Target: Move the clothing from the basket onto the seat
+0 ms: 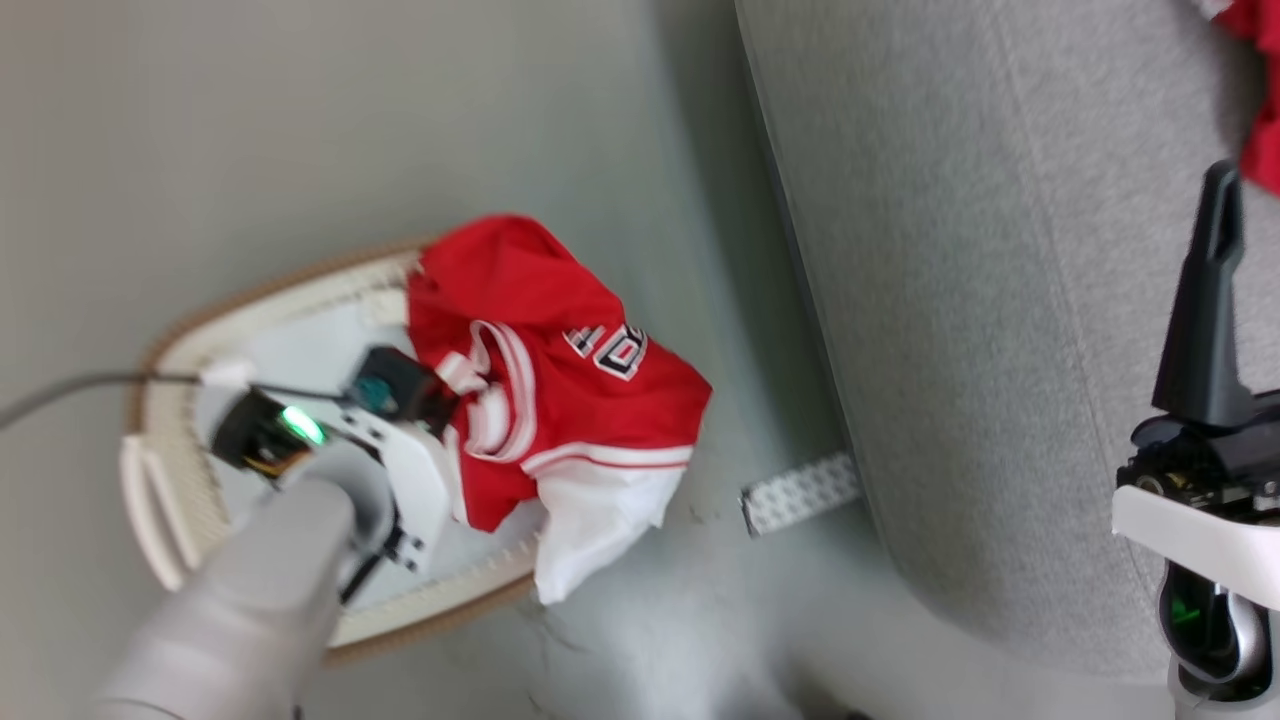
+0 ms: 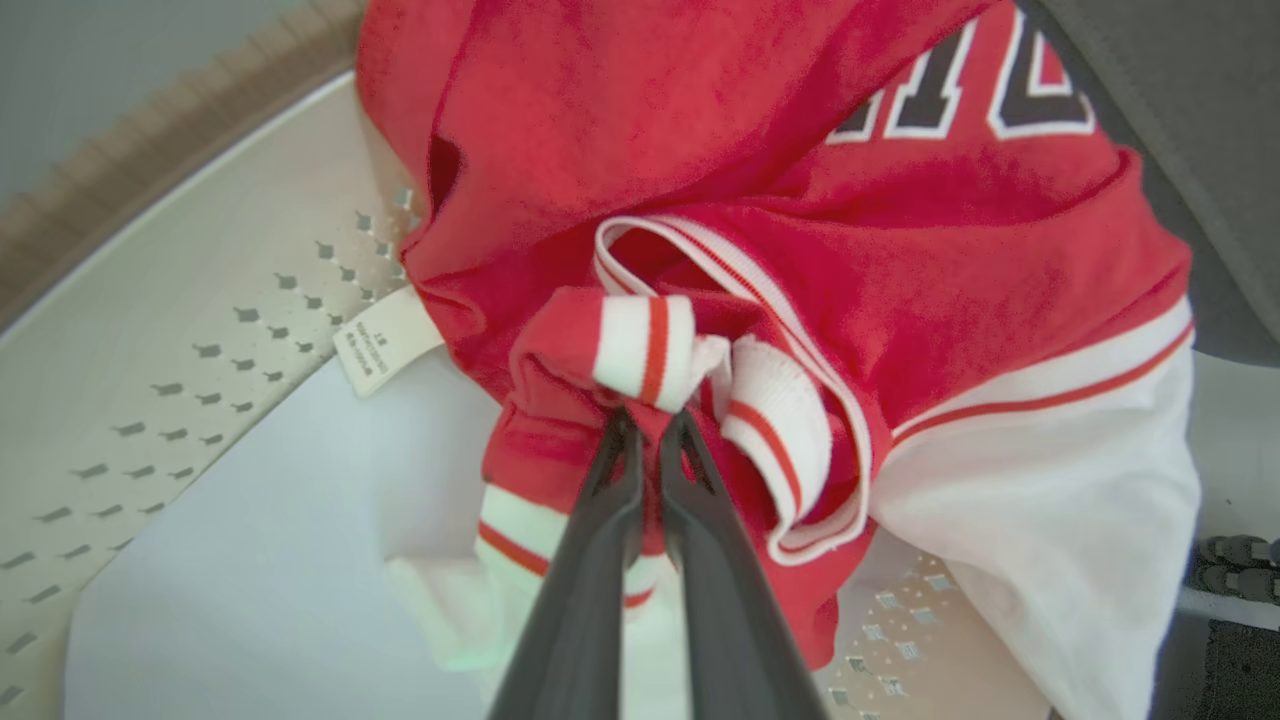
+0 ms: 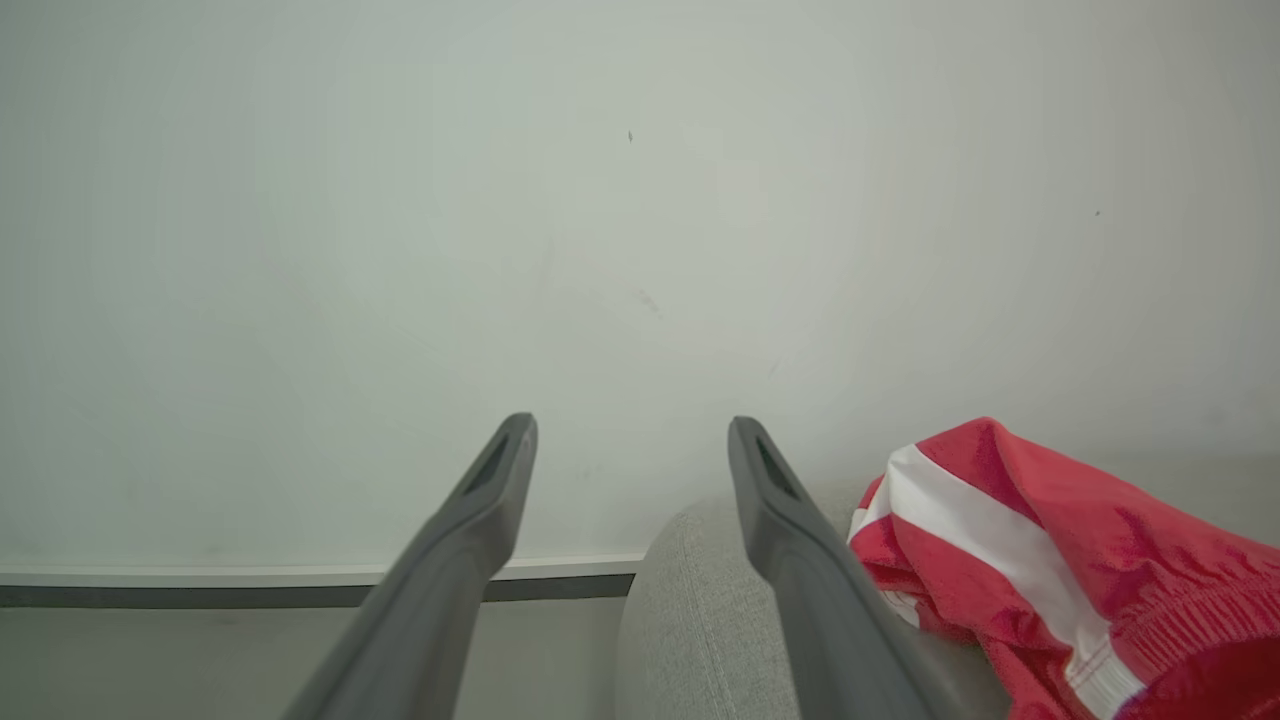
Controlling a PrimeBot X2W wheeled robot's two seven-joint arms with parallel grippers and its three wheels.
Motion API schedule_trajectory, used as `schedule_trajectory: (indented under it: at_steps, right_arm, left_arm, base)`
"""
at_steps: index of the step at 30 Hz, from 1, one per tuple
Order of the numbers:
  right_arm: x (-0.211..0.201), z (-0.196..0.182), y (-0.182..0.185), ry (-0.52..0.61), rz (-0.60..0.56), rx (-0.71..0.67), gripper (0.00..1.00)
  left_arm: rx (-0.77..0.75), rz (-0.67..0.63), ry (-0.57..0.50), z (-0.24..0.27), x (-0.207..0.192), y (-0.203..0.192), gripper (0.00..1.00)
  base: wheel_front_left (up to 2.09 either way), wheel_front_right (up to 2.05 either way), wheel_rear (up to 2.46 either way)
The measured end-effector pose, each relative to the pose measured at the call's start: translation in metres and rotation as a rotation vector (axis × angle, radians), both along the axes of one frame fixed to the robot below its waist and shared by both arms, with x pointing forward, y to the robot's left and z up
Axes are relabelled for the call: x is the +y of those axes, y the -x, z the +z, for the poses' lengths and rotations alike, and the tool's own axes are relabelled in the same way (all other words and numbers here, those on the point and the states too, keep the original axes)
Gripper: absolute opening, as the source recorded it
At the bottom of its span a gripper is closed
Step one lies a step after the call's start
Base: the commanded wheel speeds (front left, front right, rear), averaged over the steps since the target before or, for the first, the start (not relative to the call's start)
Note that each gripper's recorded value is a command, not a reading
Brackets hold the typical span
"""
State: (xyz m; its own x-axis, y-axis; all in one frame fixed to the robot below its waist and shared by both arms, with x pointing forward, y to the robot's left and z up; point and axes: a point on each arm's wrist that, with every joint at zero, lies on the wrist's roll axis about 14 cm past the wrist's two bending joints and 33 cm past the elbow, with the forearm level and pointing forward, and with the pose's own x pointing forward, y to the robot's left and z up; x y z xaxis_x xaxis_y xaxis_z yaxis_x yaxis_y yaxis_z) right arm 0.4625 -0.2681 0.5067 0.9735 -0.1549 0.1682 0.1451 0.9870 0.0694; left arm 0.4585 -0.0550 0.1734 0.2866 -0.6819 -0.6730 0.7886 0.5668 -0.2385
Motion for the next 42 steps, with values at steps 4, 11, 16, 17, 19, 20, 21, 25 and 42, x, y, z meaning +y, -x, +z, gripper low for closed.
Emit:
schedule_trajectory:
  at_steps: [4, 11, 16, 17, 19, 20, 21, 25, 42]
  right_arm:
    - [0.003, 0.018, 0.010, 0.007, 0.004, -0.034, 1.00]
    - [0.009, 0.047, 0.038, -0.004, 0.007, -0.090, 1.00]
    - [0.018, 0.067, 0.057, -0.017, 0.029, -0.138, 1.00]
    - [0.019, 0.070, 0.061, -0.018, 0.035, -0.144, 1.00]
    - [0.020, 0.079, 0.069, -0.023, 0.044, -0.166, 1.00]
    - [0.021, 0.082, 0.073, -0.026, 0.050, -0.176, 1.00]
    - [0.022, 0.086, 0.077, -0.031, 0.056, -0.185, 1.00]
    - [0.026, 0.098, 0.091, -0.047, 0.083, -0.221, 1.00]
    - [0.062, 0.107, 0.103, -0.104, 0.210, -0.256, 1.00]
  left_arm:
    - [-0.046, 0.037, 0.078, 0.041, -0.007, 0.006, 0.00]
    - [-0.148, 0.091, 0.212, 0.124, -0.020, 0.016, 0.00]
    - [-0.236, 0.145, 0.310, 0.189, -0.022, 0.017, 0.00]
    - [-0.257, 0.155, 0.328, 0.201, -0.021, 0.018, 0.00]
    - [-0.294, 0.177, 0.368, 0.226, -0.020, 0.019, 0.00]
    - [-0.319, 0.182, 0.389, 0.240, -0.020, 0.021, 0.00]
    - [-0.343, 0.189, 0.410, 0.254, -0.019, 0.021, 0.00]
    - [-0.439, 0.224, 0.478, 0.302, -0.014, 0.026, 0.00]
    - [-0.787, 0.266, 0.630, 0.467, 0.018, 0.035, 0.00]
  base:
    - [0.00, 0.00, 0.00]
    - [0.00, 0.00, 0.00]
    - [0.00, 0.00, 0.00]
    - [0.00, 0.00, 0.00]
    - [0.00, 0.00, 0.00]
    - [0.00, 0.00, 0.00]
    - [0.00, 0.00, 0.00]
    - [0.00, 0.00, 0.00]
    - [0.00, 0.00, 0.00]
